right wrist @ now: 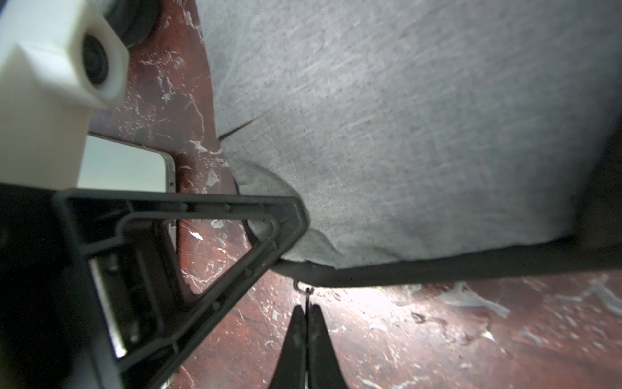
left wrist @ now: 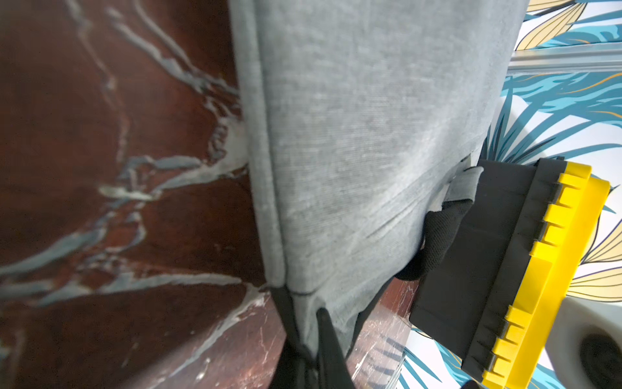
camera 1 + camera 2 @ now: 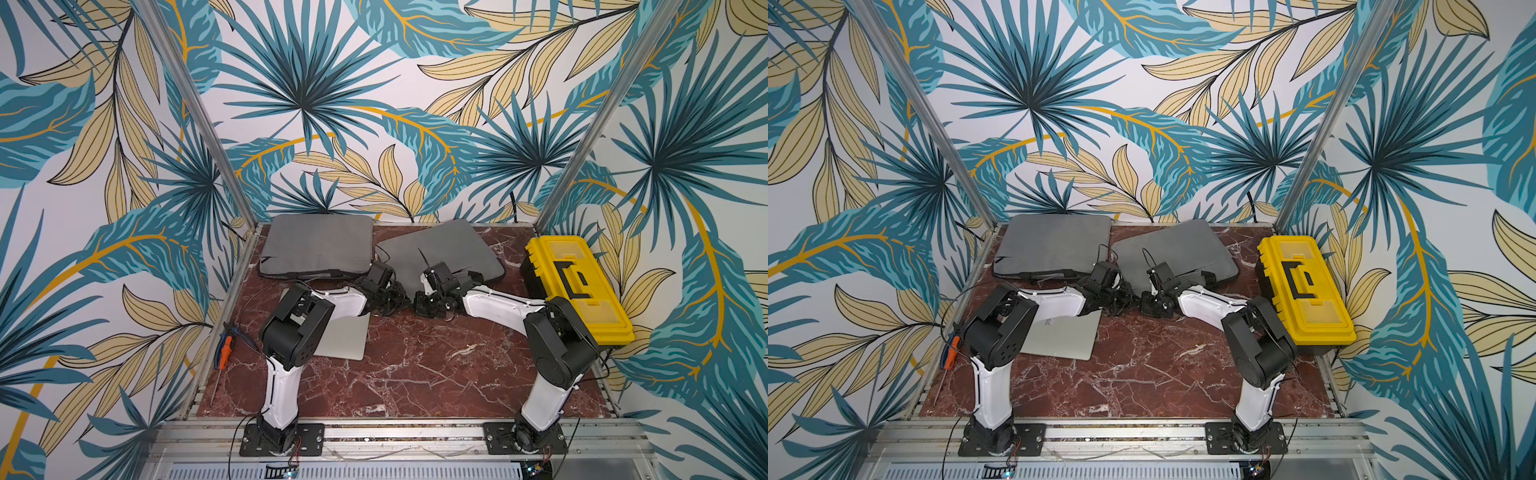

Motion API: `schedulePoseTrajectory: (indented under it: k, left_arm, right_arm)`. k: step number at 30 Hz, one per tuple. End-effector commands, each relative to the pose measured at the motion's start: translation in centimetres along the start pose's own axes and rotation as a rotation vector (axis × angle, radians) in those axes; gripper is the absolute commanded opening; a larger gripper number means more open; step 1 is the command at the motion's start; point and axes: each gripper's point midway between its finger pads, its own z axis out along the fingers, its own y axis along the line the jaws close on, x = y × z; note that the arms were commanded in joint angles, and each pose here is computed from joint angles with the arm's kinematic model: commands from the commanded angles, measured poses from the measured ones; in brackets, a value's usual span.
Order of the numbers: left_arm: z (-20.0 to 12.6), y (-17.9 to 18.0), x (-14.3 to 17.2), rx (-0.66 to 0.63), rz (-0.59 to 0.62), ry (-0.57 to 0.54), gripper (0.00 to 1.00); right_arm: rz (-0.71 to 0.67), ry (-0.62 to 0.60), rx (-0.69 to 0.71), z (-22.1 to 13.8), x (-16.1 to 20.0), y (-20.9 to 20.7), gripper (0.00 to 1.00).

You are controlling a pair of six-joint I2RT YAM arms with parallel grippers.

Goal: Open the zippered laptop bag and take out the laptop
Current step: Unzip the zipper on the zippered laptop bag.

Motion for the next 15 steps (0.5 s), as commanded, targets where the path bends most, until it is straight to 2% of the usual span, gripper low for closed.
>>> schedulePoseTrajectory:
  k: [1, 8, 15]
  left_arm:
    - [-0.1, -0.1, -0.7, -0.014, 0.020, -0.030, 0.00]
    - [-0.7, -0.1, -1.0, -0.013, 0.028, -0.044, 0.00]
    - [-1.2, 0.5, -1.1, -0.022, 0.024, -0.055, 0.00]
  right_arm:
    - [-0.051, 0.025, 0.116, -1.5, 0.8, -2.0, 0.00]
    - [-0.114, 0.029, 0.327, -3.2, 0.6, -5.5, 0.00]
    - [-0.084, 0.007, 0.378, -3.9, -0.1, -7.1, 0.00]
